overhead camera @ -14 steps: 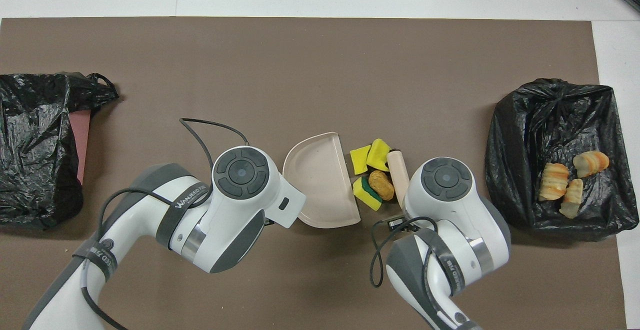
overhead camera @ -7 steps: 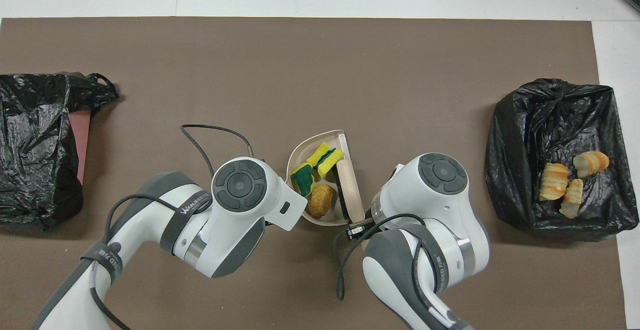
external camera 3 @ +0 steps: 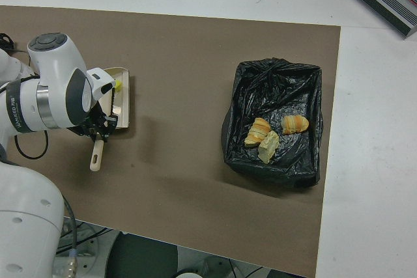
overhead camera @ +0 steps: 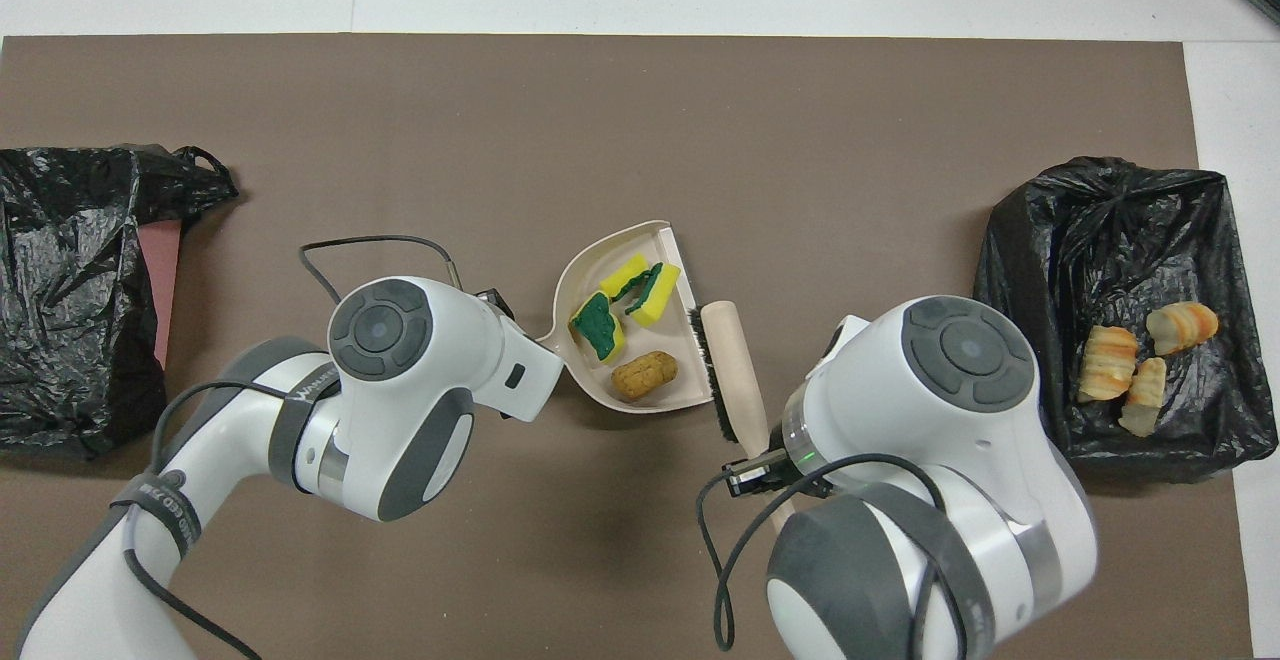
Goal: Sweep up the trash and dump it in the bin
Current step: 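Carry the dustpan with the left gripper over the nearby black bag and tip it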
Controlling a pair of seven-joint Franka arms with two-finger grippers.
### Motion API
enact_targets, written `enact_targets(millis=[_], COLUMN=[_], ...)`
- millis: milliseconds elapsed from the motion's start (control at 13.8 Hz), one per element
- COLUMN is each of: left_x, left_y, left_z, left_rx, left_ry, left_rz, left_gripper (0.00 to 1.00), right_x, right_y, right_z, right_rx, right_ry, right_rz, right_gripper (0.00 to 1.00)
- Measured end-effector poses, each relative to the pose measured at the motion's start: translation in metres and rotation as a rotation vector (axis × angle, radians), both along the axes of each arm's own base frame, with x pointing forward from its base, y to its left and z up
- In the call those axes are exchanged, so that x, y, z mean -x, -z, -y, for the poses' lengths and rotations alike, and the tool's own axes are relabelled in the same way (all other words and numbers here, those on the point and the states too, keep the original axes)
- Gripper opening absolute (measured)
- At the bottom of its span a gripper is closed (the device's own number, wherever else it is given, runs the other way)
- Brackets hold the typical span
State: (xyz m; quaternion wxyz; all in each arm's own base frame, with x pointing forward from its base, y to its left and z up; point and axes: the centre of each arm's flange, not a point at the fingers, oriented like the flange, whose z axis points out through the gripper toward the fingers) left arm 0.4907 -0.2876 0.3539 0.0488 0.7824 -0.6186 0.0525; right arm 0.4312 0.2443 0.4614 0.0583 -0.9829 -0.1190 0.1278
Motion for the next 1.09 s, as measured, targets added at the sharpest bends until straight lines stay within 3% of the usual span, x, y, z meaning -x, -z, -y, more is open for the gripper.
enact_targets(millis=[289, 434, 724, 1086], left_x=[-0.023, -0.029, -0.053, -0.085], left_y=[-0.008, -0.018, -0.069, -0.131], left_z=[-0.033, -0.048, -0.087, -0.164], left_rx=[0.042, 0.046, 0.045, 0.056], left_ry=[-0.027, -0.012, -0.014, 0.006], left_rz=[0.017, 0.023, -0.034, -0.028], left_gripper=[0.32, 0.32, 0.32, 0.32], right_x=[0.034, 0.056, 0.097, 0.132], right_y=[-0.011, 0.000, 0.024, 0.075], right_z=[-0.008, -0.015, -0.039, -0.100], right_rx=[0.161, 0.171, 0.176, 0.137], right_ry=[0.107, 0.121, 0.118, 0.199], right_rz=[0.016, -0.010, -0.057, 0.021], right_gripper=[0.26, 0.26, 0.26, 0.26])
